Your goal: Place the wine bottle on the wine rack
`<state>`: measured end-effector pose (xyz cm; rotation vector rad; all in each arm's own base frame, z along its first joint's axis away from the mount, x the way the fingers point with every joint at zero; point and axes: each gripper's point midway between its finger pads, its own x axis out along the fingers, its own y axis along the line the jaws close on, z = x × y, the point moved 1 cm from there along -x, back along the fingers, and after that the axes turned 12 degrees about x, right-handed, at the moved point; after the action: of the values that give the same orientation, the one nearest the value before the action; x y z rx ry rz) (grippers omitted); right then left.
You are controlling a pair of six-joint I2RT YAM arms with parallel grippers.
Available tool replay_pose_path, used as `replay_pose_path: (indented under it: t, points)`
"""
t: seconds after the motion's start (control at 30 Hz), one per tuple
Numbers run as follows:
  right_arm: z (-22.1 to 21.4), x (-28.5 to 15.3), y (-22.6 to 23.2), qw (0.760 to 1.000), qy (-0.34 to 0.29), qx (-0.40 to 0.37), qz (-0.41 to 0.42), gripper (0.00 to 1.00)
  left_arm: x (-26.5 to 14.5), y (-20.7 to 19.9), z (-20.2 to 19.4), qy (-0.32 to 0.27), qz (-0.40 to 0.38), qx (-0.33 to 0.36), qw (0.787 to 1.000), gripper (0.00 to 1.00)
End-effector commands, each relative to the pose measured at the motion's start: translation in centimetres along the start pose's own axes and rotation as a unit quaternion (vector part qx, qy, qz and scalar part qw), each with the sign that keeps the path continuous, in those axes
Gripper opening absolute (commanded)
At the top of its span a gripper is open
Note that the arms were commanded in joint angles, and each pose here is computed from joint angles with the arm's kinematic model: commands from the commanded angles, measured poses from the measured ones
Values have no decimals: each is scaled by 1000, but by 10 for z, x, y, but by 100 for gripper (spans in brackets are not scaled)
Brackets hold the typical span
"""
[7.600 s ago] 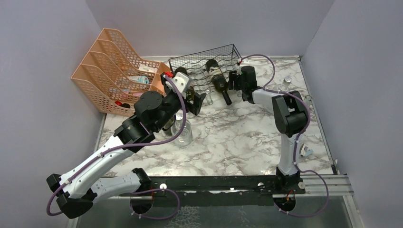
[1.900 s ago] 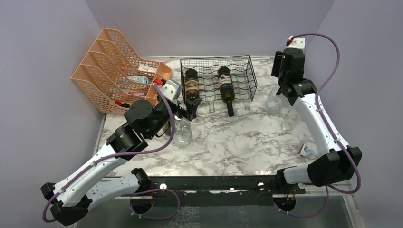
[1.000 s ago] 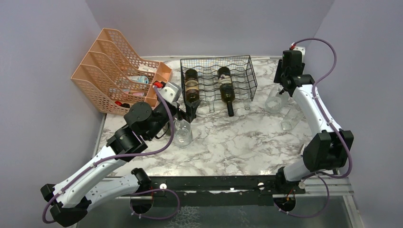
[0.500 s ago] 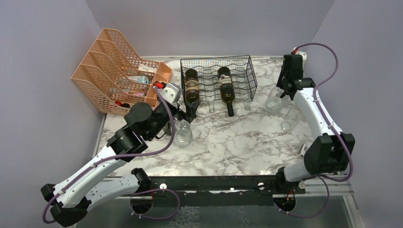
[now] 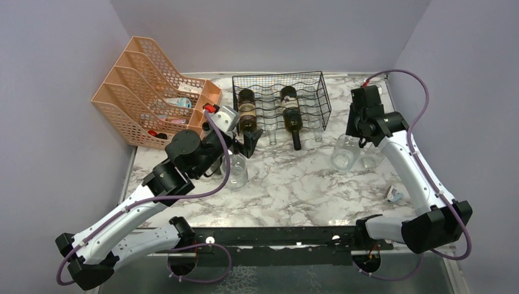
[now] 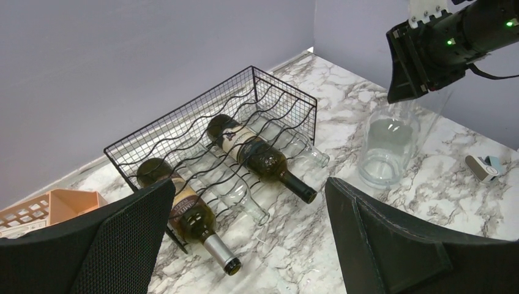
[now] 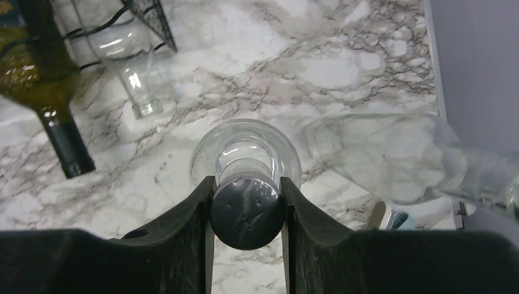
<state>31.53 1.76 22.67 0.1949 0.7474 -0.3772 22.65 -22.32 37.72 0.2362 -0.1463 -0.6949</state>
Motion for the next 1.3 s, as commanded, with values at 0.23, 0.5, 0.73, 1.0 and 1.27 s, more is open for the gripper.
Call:
replay_pose_path:
  t: [0.23,0.5,0.73,1.0,1.27]
  points:
    - [-57,-66,61,990,41,-48,127,1,10,-5,8,-15,-7,-16,1000,99]
    - [-77,-111,149,960,42,-70,269,1,15,-1,2,-1,10,-22,1000,99]
    - [-81,-126,207,935,8,-83,345,1,13,8,4,0,32,-21,999,99]
    - [-95,-116,213,918,-38,-67,388,1,12,8,4,3,35,-24,999,99]
    - [-148,-114,175,915,-38,-103,389,1,14,9,3,5,37,-24,999,99]
